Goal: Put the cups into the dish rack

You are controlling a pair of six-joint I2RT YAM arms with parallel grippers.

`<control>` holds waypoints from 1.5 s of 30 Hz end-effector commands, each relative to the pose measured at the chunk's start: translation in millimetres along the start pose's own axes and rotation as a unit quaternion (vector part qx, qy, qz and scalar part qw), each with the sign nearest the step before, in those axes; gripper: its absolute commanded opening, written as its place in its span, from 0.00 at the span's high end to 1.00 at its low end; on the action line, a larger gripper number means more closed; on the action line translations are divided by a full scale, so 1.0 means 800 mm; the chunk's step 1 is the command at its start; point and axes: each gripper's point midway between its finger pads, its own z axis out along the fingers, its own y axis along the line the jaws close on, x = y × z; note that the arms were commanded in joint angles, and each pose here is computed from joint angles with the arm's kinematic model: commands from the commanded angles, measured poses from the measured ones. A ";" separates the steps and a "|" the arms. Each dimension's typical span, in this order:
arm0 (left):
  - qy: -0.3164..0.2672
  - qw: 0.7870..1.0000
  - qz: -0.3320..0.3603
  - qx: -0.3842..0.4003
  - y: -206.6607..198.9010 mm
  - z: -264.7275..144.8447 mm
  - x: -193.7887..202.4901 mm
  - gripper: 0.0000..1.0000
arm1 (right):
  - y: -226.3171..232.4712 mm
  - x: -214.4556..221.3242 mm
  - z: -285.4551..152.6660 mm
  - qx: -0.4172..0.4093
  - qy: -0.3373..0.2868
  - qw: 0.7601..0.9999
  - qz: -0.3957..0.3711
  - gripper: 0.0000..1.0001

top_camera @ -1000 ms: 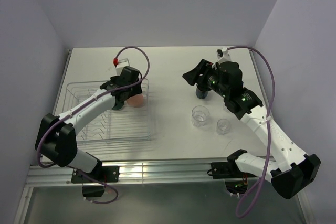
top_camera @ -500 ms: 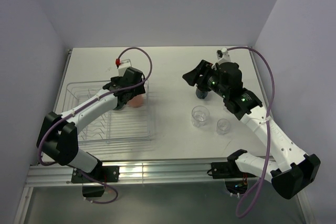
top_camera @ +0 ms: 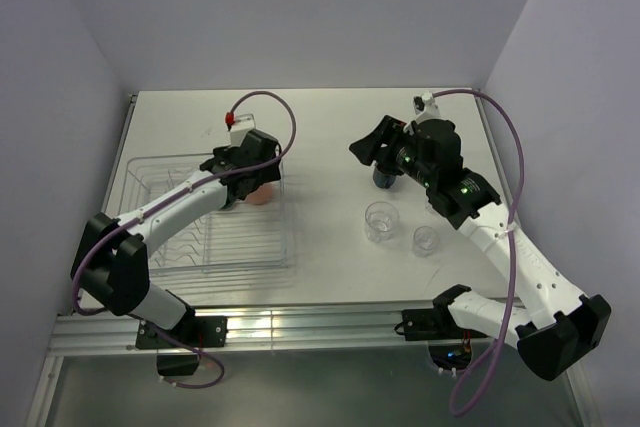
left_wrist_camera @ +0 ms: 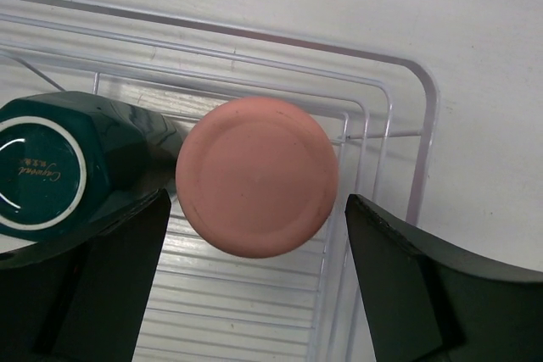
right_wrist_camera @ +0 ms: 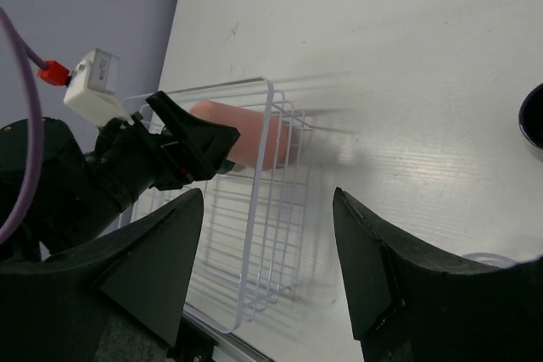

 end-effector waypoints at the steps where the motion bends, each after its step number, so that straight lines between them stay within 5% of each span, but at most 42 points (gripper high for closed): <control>1: -0.046 0.999 -0.020 0.019 -0.011 -0.034 -0.052 0.09 | 0.009 -0.029 -0.019 0.001 -0.037 0.999 -0.016 0.30; 12: -0.088 0.994 -0.040 0.051 -0.004 -0.107 -0.115 0.07 | -0.049 -0.002 -0.045 0.114 0.001 0.991 -0.063 0.30; 23: -0.110 0.977 -0.082 0.161 -0.005 -0.189 -0.143 0.07 | -0.111 0.140 -0.030 0.222 0.119 0.959 -0.130 0.34; 40: -0.113 0.973 -0.086 0.180 0.000 -0.204 -0.141 0.07 | -0.162 0.194 0.020 0.302 0.170 0.922 -0.175 0.52; 45: -0.109 0.975 -0.082 0.177 -0.001 -0.201 -0.140 0.07 | -0.174 0.200 0.027 0.312 0.182 0.915 -0.177 0.74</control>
